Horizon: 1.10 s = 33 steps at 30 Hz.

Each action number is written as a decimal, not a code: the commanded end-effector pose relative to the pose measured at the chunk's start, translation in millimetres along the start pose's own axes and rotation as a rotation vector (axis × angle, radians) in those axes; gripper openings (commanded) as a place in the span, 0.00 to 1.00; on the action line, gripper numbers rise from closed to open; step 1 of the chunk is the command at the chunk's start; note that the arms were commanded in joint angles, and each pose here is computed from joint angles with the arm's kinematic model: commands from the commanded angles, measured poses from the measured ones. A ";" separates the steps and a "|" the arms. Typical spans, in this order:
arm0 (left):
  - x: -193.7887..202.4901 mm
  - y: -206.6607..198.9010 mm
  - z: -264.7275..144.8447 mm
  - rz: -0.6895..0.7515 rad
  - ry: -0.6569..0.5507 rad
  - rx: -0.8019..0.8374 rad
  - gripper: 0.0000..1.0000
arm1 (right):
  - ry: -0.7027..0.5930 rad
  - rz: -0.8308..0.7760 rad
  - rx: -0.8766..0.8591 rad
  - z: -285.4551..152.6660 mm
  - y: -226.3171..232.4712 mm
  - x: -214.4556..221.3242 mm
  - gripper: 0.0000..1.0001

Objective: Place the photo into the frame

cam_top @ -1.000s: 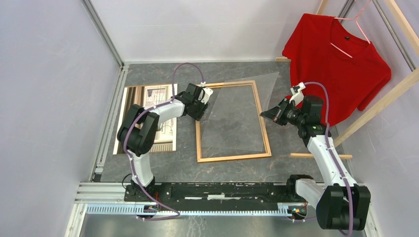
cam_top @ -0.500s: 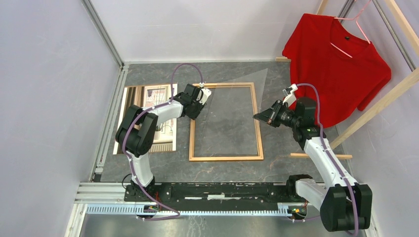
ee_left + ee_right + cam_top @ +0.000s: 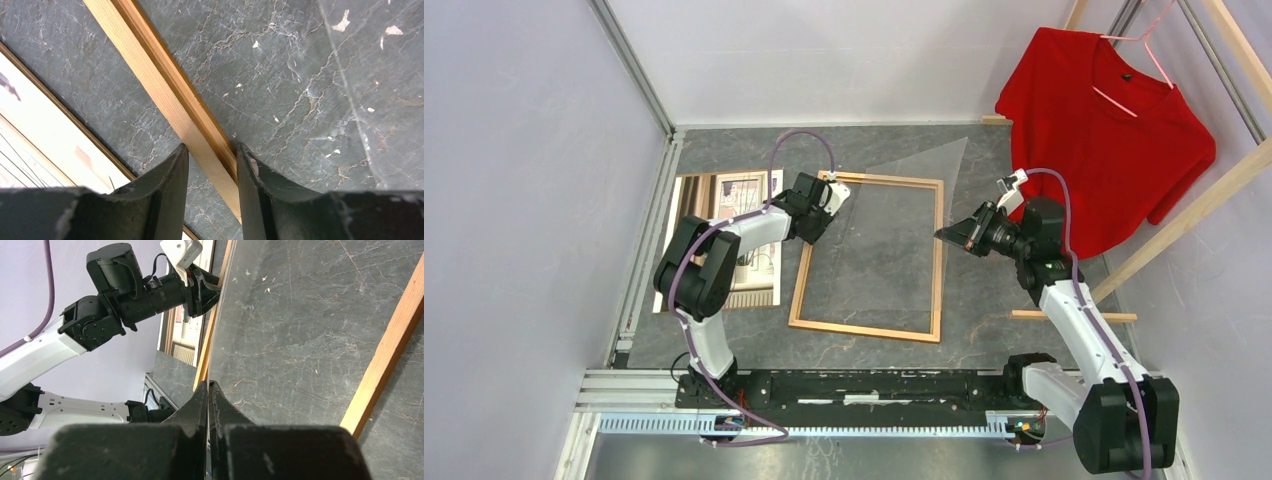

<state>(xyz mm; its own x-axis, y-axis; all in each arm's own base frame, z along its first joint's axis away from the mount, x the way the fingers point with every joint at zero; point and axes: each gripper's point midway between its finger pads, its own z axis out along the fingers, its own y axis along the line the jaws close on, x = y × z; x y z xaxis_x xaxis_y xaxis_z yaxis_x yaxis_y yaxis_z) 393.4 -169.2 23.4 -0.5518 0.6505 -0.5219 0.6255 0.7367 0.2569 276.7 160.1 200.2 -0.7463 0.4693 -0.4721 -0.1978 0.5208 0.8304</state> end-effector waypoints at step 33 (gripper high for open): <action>56.8 168.8 -88.4 -0.456 0.041 -0.179 1.00 | -0.017 -0.101 -0.442 31.4 174.5 -33.3 0.00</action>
<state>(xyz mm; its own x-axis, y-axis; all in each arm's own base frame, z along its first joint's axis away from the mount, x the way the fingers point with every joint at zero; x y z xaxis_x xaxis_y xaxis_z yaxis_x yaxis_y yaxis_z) 422.6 -1.8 109.4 -0.7661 0.2799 -0.5785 0.2555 0.9586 0.1254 292.6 256.9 325.8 -0.7433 0.4226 -0.5185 -0.4423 0.2711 0.8549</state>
